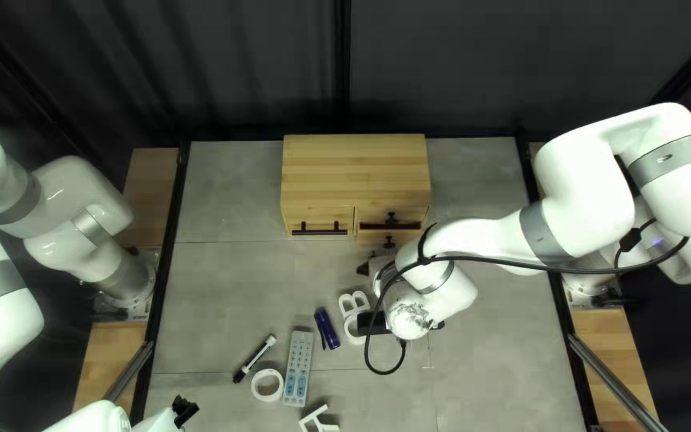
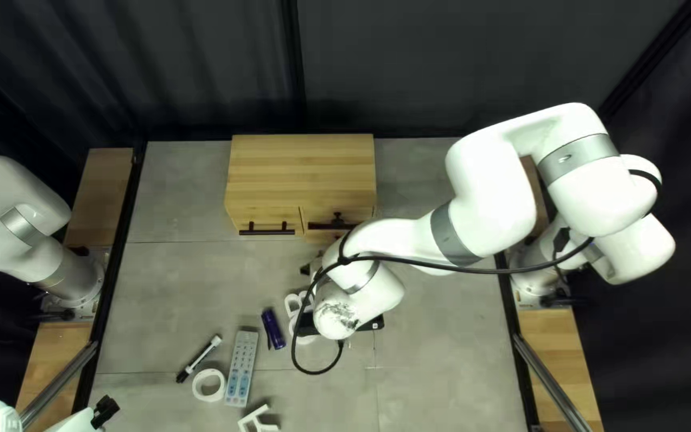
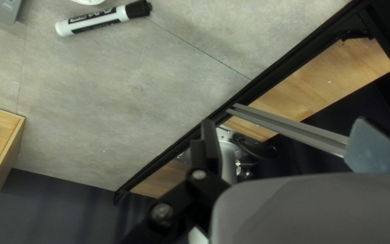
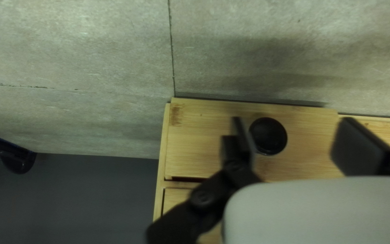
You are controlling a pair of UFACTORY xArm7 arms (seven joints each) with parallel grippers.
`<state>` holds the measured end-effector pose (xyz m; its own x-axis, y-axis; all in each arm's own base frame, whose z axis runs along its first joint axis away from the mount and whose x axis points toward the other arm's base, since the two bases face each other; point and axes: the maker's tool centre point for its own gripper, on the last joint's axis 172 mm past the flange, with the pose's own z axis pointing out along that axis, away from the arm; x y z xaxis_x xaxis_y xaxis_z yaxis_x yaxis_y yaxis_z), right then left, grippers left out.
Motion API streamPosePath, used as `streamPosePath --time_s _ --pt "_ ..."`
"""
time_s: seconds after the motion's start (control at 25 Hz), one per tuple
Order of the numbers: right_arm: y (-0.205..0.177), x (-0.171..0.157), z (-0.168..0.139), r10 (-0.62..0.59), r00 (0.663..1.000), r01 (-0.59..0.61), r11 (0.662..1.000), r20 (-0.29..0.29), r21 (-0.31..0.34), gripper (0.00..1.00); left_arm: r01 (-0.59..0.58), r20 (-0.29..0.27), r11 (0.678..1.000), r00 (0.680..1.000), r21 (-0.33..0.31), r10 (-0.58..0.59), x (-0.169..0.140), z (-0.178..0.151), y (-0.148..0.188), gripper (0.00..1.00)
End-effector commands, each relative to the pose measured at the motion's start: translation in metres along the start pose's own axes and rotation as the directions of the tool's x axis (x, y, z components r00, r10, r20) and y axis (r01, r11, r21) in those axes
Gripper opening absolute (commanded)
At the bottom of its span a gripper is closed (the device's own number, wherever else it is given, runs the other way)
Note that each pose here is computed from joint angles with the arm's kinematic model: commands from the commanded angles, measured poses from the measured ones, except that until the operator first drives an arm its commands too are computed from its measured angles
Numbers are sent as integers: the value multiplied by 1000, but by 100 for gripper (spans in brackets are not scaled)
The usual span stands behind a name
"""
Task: Open drawers and place objects into drawer and close
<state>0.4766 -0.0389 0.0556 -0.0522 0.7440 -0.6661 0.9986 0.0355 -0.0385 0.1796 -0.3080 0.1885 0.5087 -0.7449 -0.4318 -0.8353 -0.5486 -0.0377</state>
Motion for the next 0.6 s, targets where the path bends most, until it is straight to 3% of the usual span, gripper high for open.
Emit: streamPosePath --time_s 0.04,0.2,0.44,0.56,0.6 --pt "1 -5 7 7 1000 -7 1000 1 6 100 0 0 1000 1000 0 0 0 0 0 100" --pt "1 -10 13 13 1000 -13 1000 3 9 100 0 0 1000 1000 0 0 0 0 0 100" --pt "3 -13 14 16 1000 -16 1000 4 12 88 0 0 1000 1000 0 0 0 0 0 100" --pt "3 -14 14 18 1000 -18 1000 5 13 79 0 0 1000 1000 0 0 0 0 0 100" --pt "3 -14 14 18 1000 -18 1000 6 13 63 0 0 1000 1000 0 0 0 0 0 100"
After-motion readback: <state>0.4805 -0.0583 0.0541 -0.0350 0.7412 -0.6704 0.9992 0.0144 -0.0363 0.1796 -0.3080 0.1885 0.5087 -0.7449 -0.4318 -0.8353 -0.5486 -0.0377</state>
